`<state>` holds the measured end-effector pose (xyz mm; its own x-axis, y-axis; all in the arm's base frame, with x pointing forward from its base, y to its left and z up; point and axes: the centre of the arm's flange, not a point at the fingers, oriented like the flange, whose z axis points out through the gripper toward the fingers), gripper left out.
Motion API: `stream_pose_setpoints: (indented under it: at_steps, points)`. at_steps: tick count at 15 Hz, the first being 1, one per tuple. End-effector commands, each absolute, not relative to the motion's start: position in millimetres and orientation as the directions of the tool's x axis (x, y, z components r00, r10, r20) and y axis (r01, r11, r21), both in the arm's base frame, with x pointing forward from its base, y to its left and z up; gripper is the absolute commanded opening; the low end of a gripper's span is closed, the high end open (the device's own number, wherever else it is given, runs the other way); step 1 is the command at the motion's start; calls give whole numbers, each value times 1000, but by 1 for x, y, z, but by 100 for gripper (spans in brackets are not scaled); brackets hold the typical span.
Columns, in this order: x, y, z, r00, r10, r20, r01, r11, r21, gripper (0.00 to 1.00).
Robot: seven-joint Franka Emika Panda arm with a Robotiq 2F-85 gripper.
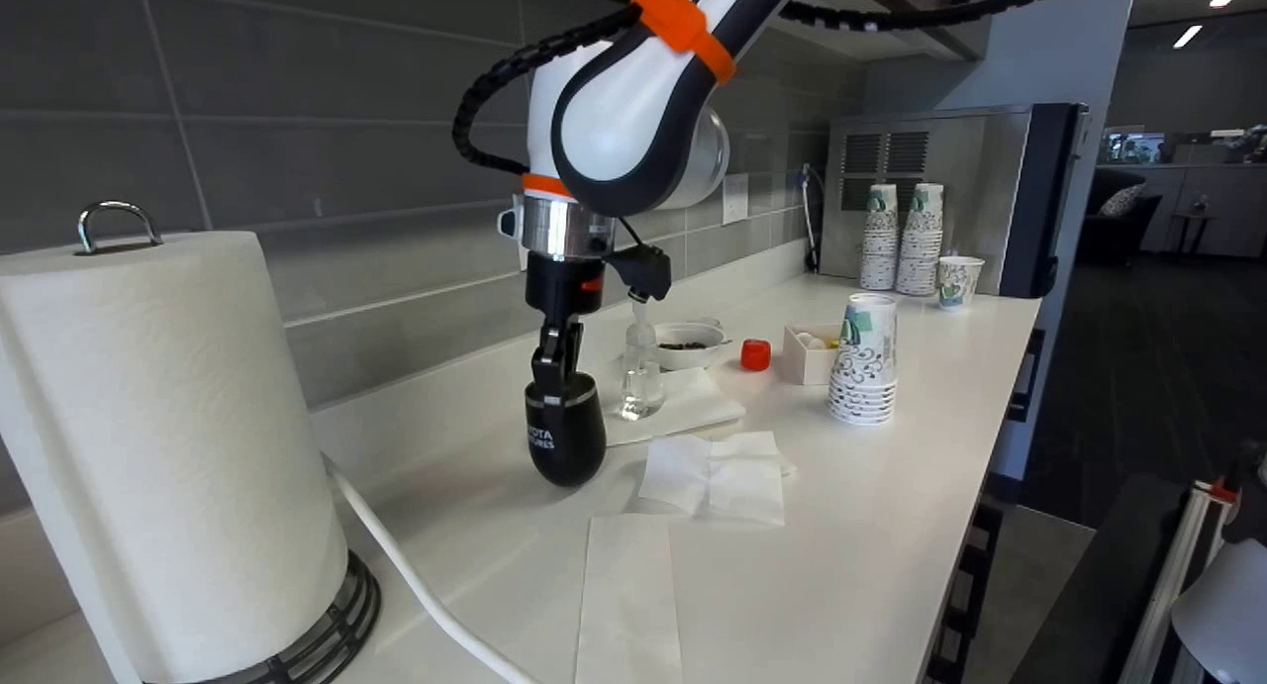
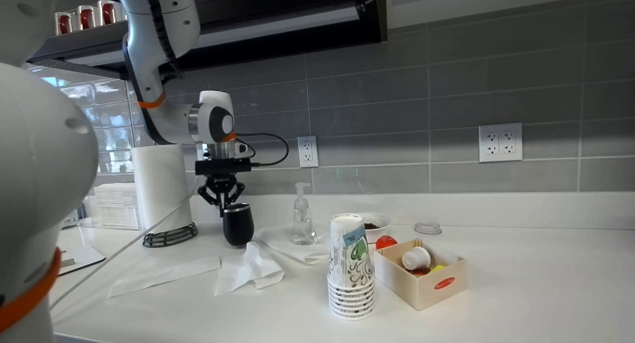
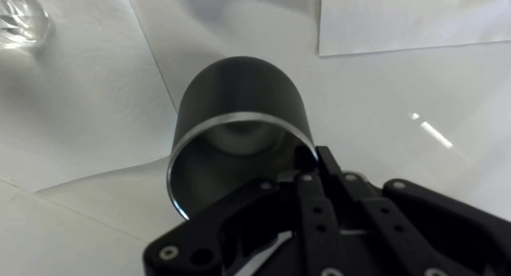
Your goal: Move the black cup to the left
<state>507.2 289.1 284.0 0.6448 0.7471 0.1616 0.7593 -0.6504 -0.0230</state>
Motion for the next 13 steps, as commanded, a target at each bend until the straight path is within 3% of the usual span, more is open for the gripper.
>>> stream_pose_setpoints:
  at_steps: [1,2,3,12,13]
  points:
    - [515,290,282,624,752,213,773,-633,-32,2]
    - [515,290,281,617,755,221,777,-629,-21,31]
    - [515,289,281,617,753,229,776,-631,-18,32]
    - [512,284,295,627,736,254,759,-651,15,99]
    - [513,284,295,630,734,255,756,-655,19,100]
